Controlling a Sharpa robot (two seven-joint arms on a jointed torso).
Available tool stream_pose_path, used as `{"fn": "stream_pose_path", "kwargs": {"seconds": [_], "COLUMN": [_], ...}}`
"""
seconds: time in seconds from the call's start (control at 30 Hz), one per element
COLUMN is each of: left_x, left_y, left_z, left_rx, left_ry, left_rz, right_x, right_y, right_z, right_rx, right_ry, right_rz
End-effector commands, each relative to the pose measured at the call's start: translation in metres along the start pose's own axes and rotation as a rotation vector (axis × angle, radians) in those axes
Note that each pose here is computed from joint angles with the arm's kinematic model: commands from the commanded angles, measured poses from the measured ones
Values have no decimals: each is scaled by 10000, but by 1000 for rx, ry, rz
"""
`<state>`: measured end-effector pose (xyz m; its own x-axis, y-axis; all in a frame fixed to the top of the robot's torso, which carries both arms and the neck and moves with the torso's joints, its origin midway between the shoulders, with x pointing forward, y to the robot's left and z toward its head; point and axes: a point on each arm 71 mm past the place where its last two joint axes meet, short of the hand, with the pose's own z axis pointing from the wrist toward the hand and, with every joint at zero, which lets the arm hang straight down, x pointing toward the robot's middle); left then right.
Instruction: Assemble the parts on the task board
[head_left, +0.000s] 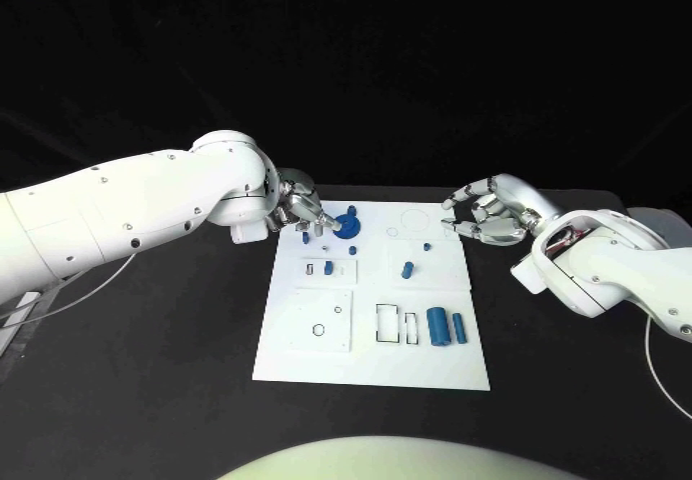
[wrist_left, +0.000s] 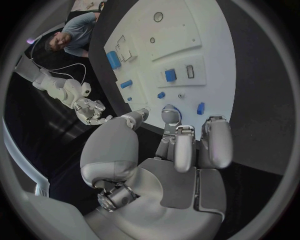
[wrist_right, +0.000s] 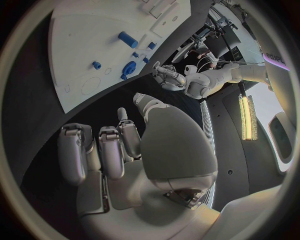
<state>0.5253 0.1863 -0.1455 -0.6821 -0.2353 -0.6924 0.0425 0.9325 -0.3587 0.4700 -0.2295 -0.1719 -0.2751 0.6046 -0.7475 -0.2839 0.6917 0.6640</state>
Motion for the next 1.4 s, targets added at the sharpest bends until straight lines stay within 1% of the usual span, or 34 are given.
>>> {"fn": "stream_pose_path", "kwargs": {"seconds": [0.03, 0.2, 0.3, 0.37, 0.47, 0.57, 0.8, 1.17, 1.4], "left_x": [-124, -249, -296, -310, -303, -274, -240, -235, -196], "left_y": [25, 107, 141, 160, 193, 227, 283, 343, 358], "left_z": [-13, 30, 79, 115, 168, 226, 316, 361, 385], "left_rx": [16, -22, -46, -61, -86, -111, -149, -185, -197], "left_ry": [-82, -121, -126, -122, -96, -61, -31, 6, 52], "left_rz": [-28, 11, 32, 45, 67, 89, 110, 135, 147], "right_x": [20, 22, 25, 26, 28, 30, 32, 36, 39], "right_y": [4, 0, 3, 5, 7, 9, 14, 18, 21], "right_z": [1, 1, 2, 3, 4, 4, 6, 8, 9], "right_rx": [-9, -8, -9, -10, -10, -11, -13, -14, -15], "right_ry": [15, 15, 15, 15, 16, 15, 15, 15, 16], "right_rz": [-5, -5, -4, -4, -4, -4, -4, -3, -3]}}
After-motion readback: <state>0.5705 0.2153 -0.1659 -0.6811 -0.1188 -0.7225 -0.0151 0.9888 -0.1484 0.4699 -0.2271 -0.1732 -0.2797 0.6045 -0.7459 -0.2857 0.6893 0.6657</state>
